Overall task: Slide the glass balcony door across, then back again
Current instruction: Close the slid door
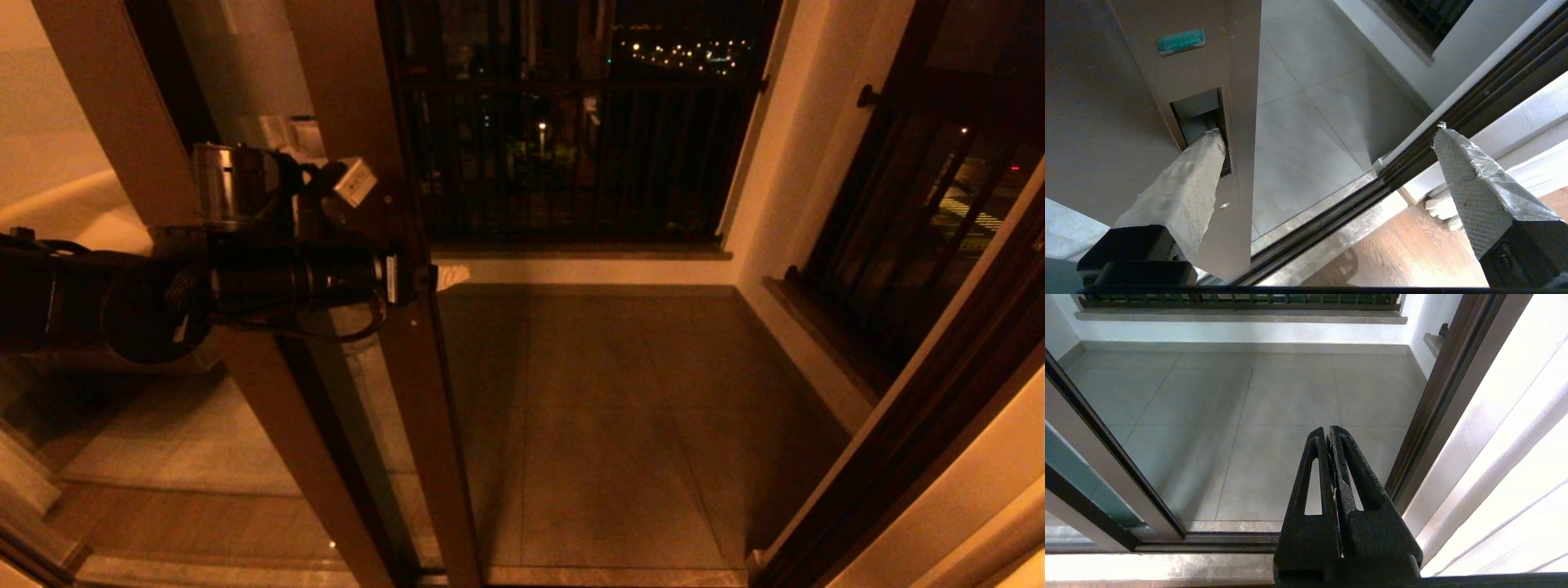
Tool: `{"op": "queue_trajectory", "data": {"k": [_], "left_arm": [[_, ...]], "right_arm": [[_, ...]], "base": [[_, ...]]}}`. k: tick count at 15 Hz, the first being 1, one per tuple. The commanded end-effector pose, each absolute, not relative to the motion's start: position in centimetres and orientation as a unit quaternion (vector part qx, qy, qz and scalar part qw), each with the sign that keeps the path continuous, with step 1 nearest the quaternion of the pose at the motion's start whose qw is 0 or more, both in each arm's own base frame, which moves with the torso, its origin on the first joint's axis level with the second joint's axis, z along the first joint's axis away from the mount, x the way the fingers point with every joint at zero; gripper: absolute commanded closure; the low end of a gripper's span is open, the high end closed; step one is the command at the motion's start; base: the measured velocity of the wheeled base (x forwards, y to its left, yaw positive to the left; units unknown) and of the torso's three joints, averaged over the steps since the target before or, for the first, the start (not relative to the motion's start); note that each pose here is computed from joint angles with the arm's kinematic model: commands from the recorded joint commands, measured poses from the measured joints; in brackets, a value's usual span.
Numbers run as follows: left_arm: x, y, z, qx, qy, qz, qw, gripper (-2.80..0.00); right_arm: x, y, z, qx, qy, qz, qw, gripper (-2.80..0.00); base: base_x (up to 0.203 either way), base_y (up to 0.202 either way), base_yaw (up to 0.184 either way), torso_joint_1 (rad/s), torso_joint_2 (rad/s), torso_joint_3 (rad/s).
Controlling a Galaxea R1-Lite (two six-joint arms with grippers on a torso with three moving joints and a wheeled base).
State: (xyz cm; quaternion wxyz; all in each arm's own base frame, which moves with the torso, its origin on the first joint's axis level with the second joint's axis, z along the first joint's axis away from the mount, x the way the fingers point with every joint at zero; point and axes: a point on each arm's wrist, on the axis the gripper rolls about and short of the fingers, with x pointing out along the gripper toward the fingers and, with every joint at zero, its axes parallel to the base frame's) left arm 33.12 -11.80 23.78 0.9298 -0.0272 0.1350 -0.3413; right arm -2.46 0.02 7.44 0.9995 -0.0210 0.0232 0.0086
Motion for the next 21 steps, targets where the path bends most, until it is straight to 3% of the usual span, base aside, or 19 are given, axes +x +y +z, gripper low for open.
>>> {"op": "queue_trajectory", "data": {"k": [1, 21], "left_arm": [[33.2, -12.1, 23.7, -0.027, 0.134, -0.347, 0.928, -2.8], [31.9, -15.1, 24.6, -0.017, 0.118, -0.358, 0.926, -2.8]], "right_arm": [[-2.5, 0.0, 7.4, -0.021, 0.024, 0.009, 0.999, 0.0], [-2.5, 0.0, 7.4, -0.021, 0.024, 0.009, 0.999, 0.0]], "base": [[0.0, 0.0, 0.0, 0.0, 0.0, 0.0], [0.0, 0.0, 0.0, 0.0, 0.0, 0.0]]}}
